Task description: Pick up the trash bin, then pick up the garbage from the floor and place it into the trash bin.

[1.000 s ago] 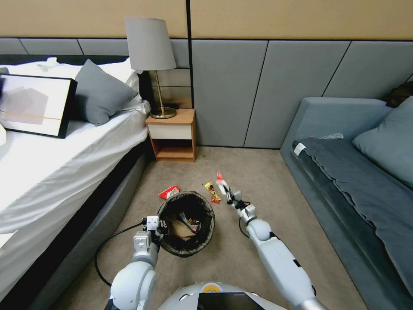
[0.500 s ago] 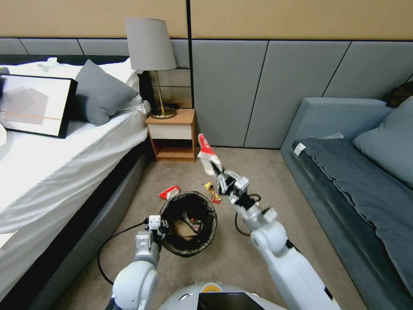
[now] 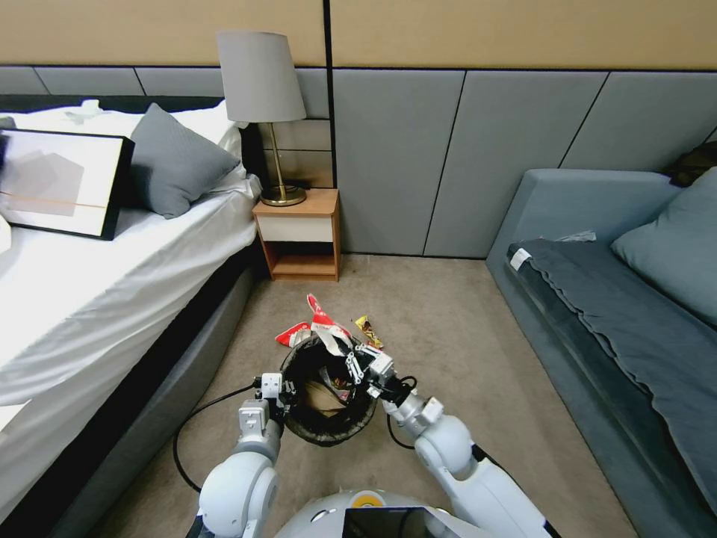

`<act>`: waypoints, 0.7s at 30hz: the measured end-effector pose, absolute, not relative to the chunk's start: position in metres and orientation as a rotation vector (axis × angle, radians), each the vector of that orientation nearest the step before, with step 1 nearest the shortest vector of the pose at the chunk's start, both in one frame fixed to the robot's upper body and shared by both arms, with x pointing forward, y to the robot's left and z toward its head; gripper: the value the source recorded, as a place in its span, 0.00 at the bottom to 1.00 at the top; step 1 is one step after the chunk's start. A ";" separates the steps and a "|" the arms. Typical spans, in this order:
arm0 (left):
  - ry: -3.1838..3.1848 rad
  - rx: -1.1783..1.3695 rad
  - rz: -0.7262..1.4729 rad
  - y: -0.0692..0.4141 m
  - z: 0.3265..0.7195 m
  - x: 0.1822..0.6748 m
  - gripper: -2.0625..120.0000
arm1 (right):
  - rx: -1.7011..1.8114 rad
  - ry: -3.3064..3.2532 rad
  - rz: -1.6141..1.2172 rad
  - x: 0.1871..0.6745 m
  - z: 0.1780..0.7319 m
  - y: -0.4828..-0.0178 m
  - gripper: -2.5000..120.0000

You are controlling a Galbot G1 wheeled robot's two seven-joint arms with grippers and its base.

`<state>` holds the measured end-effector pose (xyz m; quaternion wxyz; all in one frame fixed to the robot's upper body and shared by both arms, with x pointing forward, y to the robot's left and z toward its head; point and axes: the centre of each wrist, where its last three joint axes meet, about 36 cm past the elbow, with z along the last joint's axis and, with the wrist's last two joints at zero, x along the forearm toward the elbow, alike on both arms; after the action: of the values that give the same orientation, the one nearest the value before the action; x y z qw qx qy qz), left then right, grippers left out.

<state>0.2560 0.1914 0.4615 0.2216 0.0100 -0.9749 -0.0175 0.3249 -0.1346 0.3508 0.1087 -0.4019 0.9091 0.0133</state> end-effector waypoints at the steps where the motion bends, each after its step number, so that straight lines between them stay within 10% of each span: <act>1: -2.694 0.028 -0.048 0.191 0.462 0.256 0.02 | -1.182 2.674 0.039 0.325 0.351 -0.135 0.02; 21: -2.711 0.031 -0.044 0.191 0.465 0.258 0.02 | -1.200 2.738 0.008 0.315 0.315 -0.141 0.02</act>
<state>0.2582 0.1914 0.4646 0.2136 0.0113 -0.9767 -0.0157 0.3153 -0.1412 0.3152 0.0757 -0.4003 0.9132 0.0026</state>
